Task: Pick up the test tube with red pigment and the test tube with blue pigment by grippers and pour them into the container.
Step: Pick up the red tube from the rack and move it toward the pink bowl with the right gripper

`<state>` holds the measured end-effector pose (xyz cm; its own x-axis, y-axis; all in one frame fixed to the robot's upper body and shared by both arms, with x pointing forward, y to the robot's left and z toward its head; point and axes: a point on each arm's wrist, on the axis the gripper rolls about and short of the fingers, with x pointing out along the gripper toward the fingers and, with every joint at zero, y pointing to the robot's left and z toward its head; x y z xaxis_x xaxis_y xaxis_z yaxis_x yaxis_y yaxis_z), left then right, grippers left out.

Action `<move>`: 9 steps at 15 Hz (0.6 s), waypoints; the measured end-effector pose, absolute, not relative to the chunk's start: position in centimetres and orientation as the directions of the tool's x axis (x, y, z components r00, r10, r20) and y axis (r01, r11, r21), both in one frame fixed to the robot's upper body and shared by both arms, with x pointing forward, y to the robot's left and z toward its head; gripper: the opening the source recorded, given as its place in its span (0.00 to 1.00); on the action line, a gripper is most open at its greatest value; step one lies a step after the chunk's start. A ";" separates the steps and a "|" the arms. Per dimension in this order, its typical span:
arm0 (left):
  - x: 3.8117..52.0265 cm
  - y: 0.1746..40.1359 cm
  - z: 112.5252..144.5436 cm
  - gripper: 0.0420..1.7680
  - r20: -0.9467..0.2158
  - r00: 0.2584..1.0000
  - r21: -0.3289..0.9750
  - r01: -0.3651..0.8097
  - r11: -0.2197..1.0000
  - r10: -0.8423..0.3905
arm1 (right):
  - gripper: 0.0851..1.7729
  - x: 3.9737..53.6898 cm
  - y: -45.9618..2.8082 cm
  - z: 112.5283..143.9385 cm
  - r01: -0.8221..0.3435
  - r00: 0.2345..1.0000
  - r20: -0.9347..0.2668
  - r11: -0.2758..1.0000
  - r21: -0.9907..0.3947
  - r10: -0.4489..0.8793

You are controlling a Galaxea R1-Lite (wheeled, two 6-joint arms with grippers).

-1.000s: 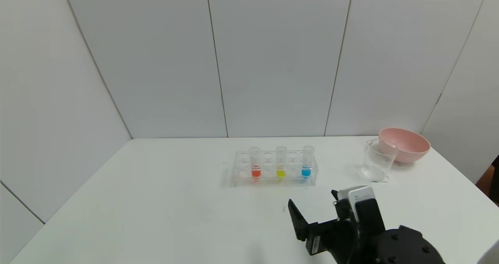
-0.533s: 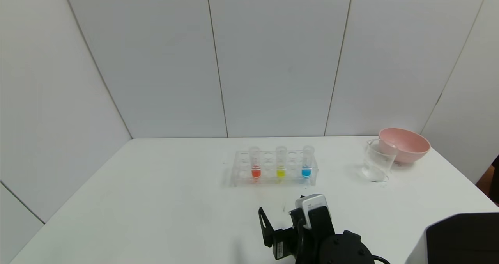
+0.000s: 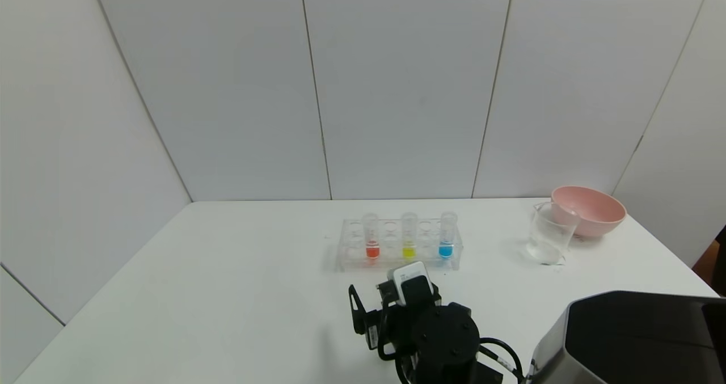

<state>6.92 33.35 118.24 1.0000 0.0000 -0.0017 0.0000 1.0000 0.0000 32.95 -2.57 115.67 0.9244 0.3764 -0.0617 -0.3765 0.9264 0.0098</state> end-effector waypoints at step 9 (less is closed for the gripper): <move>6.9 33.4 118.2 1.00 -0.002 1.000 0.000 0.000 1.000 0.000 | 0.96 41.0 -0.9 117.1 -0.336 0.941 -0.018 0.941 0.037 0.337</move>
<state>6.92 33.35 118.24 1.0000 0.0000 -0.0017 0.0000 1.0000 0.0000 40.97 -0.88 117.12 0.9414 0.3368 -0.0183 -0.3360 0.9412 0.0366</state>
